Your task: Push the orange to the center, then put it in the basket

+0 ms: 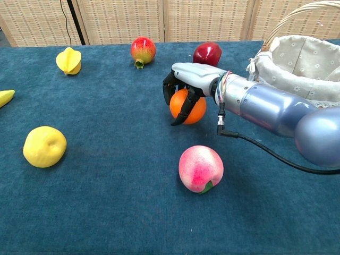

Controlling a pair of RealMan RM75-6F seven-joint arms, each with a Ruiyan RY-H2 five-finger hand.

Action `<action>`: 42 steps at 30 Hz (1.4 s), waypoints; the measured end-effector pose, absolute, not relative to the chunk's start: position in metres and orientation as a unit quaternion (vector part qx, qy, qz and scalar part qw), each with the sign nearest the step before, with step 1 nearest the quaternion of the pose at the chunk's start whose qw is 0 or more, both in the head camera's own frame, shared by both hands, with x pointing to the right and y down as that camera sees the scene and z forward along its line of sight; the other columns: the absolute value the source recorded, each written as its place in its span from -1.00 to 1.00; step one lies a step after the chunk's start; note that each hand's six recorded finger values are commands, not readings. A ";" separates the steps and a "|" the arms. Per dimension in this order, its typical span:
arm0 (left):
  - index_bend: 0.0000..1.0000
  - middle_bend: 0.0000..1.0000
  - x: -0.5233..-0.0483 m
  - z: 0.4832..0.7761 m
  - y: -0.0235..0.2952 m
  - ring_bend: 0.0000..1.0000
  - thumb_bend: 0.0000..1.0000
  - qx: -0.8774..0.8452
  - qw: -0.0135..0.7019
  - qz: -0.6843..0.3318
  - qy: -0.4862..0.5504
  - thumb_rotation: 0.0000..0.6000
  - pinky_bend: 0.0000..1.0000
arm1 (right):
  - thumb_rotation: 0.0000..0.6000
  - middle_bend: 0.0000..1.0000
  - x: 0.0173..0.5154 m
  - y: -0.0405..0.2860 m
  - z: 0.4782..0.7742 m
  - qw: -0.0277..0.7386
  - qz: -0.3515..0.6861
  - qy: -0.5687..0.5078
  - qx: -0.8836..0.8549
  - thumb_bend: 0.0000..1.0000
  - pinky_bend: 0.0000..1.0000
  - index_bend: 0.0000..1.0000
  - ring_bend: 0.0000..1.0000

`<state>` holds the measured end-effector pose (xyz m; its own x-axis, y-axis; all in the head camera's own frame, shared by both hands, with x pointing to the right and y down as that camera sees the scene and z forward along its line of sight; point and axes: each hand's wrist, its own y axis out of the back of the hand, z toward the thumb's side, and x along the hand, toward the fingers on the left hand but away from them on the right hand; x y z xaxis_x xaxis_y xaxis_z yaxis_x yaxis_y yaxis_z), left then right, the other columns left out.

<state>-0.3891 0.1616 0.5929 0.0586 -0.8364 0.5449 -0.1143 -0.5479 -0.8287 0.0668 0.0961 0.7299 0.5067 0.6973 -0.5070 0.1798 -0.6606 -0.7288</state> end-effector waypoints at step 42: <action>-1.00 -1.00 -0.393 0.602 0.160 -1.00 -1.00 -0.661 0.296 -0.592 0.354 1.00 -0.91 | 1.00 0.13 0.181 0.060 0.602 0.394 0.433 -0.314 -0.747 -0.77 0.47 0.46 0.36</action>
